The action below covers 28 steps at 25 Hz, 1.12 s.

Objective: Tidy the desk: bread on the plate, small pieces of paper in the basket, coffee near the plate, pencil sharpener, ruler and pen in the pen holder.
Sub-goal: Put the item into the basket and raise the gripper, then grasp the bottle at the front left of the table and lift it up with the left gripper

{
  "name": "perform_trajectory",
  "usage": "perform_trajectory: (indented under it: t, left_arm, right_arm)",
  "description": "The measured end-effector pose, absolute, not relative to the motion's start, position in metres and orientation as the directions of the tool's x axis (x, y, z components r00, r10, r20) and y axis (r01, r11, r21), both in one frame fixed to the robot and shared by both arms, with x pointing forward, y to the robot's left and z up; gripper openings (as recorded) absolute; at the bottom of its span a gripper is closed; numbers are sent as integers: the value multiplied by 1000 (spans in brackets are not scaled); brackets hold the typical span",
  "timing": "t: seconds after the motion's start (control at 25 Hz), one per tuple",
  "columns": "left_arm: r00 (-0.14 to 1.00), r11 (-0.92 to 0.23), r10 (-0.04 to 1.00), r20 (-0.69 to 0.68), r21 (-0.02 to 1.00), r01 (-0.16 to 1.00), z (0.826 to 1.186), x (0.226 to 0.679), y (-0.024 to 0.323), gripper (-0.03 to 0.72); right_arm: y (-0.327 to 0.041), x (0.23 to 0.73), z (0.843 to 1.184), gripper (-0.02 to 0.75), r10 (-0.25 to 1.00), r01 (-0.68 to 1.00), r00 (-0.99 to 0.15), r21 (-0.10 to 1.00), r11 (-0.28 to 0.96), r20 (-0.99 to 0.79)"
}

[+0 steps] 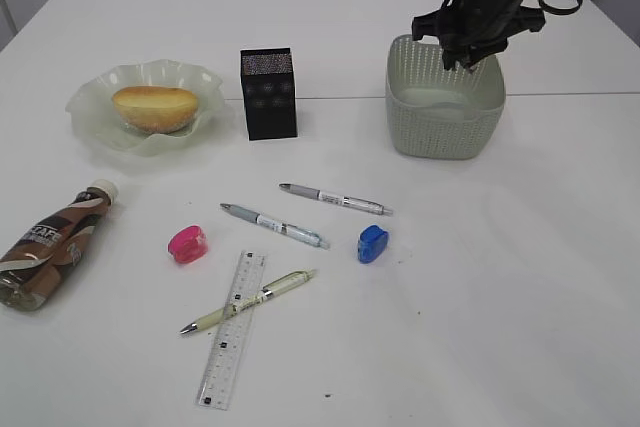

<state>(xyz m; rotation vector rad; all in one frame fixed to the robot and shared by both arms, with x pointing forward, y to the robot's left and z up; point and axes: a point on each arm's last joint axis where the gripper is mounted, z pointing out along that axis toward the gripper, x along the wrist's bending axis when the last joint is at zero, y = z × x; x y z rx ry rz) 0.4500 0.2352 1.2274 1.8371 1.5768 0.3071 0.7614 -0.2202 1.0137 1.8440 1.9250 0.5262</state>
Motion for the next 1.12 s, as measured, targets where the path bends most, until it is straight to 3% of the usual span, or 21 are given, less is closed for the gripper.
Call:
perform_trajectory:
  t: [0.16,0.28,0.48,0.64,0.76,1.12]
  left_arm:
    - [236,-28,939,-250,629,777,1227,450,235,505]
    - [236,-28,939,-250,629,777,1227,450,235,505]
    - [236,-28,939,-250,629,777,1227,450,235,505]
    - [235,-28,940,-248,629,777,1227,450,235,505]
    - [231,-31,943,-241,625,780,1226,453,235,505]
    - [205,-49,955,-213,571,820,1208,476,233,505]
  right_arm:
    - [-226,764,1014,357,999,831,-19,555,36,-37]
    - [-226,765,1015,398,999,823,-19,567,36,-35]
    - [-227,766,1015,407,999,819,-18,572,35,-34]
    - [-228,756,1023,407,1000,859,-9,511,21,-26]
    - [-230,742,1051,407,1000,883,3,470,8,-24]
    - [-231,716,1109,393,1000,846,1,533,-11,20]
